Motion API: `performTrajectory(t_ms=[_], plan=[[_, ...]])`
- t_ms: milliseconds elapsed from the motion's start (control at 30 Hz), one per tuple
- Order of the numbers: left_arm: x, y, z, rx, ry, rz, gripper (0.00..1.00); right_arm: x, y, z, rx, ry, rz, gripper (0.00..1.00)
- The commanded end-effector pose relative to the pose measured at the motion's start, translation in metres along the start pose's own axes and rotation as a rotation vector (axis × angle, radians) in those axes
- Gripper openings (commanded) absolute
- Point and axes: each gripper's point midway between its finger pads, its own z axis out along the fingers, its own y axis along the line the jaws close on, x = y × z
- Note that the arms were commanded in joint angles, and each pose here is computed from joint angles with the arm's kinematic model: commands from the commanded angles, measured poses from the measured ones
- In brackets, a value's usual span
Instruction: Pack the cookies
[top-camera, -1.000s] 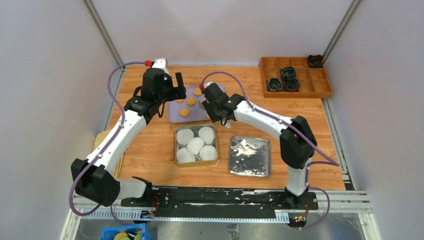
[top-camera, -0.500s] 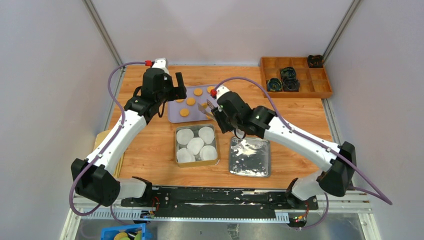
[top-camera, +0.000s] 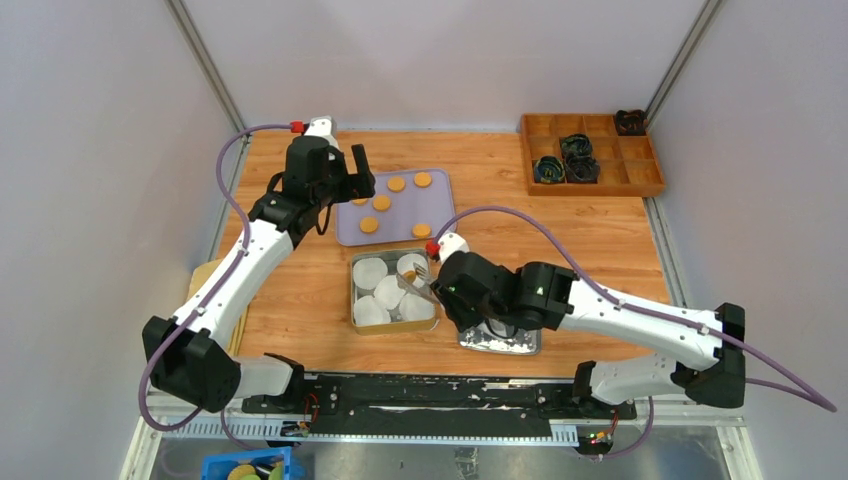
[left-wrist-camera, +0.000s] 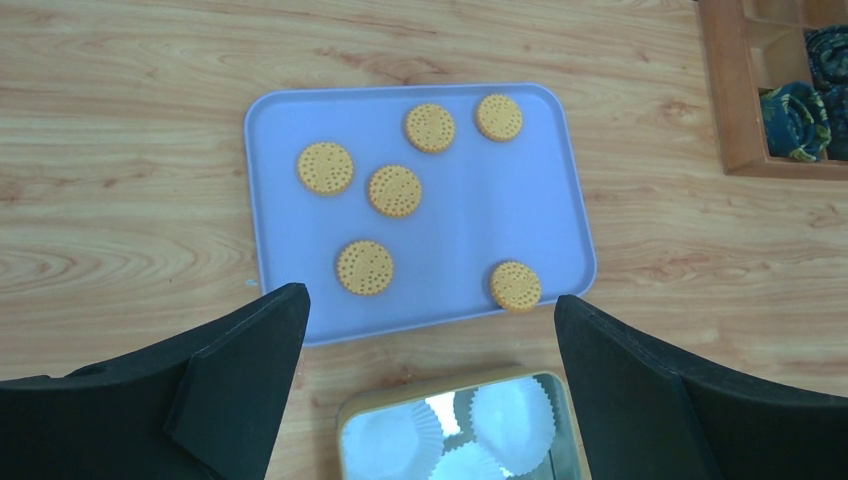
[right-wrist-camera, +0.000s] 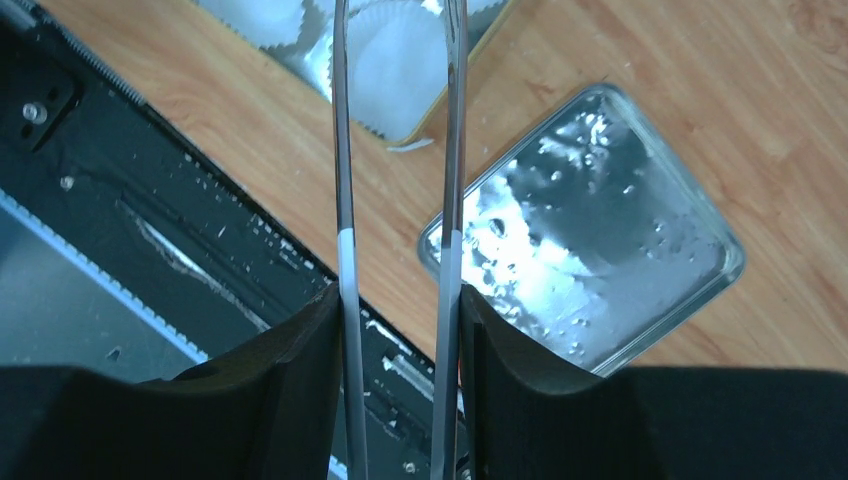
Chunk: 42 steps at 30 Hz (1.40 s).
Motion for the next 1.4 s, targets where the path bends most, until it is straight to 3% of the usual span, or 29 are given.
performTrajectory(t_ms=[0,567,1233,1367], plan=[[-0.005,-0.007,-0.012,0.037,-0.021,-0.02,1.0,0.023,0.007,-0.011,0.043,0.054,-0.019,0.14],[-0.01,-0.004,-0.02,0.025,-0.042,-0.002,1.0,-0.017,0.026,0.009,0.062,0.009,-0.138,0.14],[-0.005,0.004,-0.02,-0.004,-0.04,0.016,1.0,-0.002,0.047,0.036,0.007,0.099,-0.171,0.13],[-0.004,0.004,-0.019,-0.005,-0.037,0.018,1.0,0.001,0.042,0.036,0.028,0.113,-0.174,0.17]])
